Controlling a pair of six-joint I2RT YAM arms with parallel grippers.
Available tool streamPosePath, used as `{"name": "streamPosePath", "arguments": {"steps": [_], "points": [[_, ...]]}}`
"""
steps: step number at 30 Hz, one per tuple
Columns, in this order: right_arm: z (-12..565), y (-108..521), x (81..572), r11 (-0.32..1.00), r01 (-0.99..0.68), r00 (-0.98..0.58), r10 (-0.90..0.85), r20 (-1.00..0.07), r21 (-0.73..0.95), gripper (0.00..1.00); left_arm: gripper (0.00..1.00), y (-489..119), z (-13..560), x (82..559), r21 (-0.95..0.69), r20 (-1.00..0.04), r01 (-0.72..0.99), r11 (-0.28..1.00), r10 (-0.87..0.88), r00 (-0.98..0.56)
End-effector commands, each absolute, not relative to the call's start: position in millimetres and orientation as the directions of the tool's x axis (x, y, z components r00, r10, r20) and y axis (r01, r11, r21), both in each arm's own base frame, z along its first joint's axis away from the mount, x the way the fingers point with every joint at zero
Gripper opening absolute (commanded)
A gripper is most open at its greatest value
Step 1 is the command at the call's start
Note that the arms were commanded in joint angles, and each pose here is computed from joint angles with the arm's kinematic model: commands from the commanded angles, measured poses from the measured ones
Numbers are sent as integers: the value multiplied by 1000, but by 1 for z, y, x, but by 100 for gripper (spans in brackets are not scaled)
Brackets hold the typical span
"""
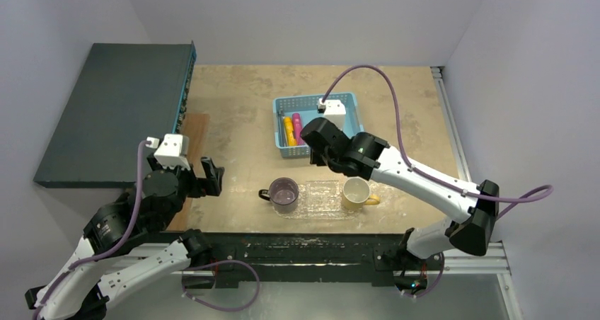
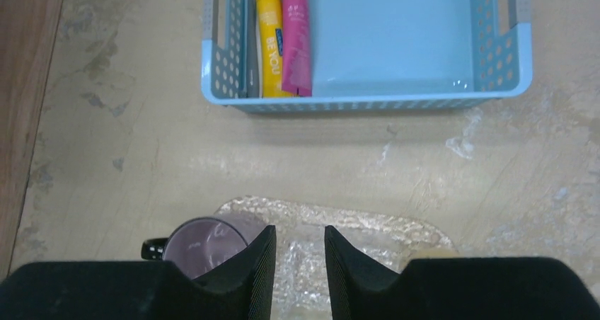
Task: Prepare toiletry sets of a toothbrush and toothpaste on the tray
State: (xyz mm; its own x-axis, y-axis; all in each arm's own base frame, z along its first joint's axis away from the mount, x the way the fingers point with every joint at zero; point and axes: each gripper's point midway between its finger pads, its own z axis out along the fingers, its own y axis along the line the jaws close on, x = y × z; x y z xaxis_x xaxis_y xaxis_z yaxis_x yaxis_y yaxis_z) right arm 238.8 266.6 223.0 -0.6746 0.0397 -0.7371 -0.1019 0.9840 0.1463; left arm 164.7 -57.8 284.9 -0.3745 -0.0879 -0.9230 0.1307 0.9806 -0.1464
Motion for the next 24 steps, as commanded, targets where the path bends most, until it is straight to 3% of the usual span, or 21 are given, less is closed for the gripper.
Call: {"name": "streamPosePath", "arguments": {"steps": [1, 11, 15, 24], "points": [[259, 281, 281, 969, -178, -577, 38, -816, 172, 34, 99, -57, 264, 167, -72, -902, 109, 991, -18, -432], [239, 301, 354, 949, -228, -611, 34, -791, 217, 38, 99, -56, 260, 171, -39, -902, 95, 995, 6, -433], [224, 306, 374, 954, -228, -629, 8, -777, 194, 44, 99, -57, 258, 172, -30, -898, 94, 995, 14, -441], [172, 319, 410, 949, -233, -709, -17, -705, 211, 48, 99, -61, 255, 176, -24, -887, 94, 995, 22, -461]]}}
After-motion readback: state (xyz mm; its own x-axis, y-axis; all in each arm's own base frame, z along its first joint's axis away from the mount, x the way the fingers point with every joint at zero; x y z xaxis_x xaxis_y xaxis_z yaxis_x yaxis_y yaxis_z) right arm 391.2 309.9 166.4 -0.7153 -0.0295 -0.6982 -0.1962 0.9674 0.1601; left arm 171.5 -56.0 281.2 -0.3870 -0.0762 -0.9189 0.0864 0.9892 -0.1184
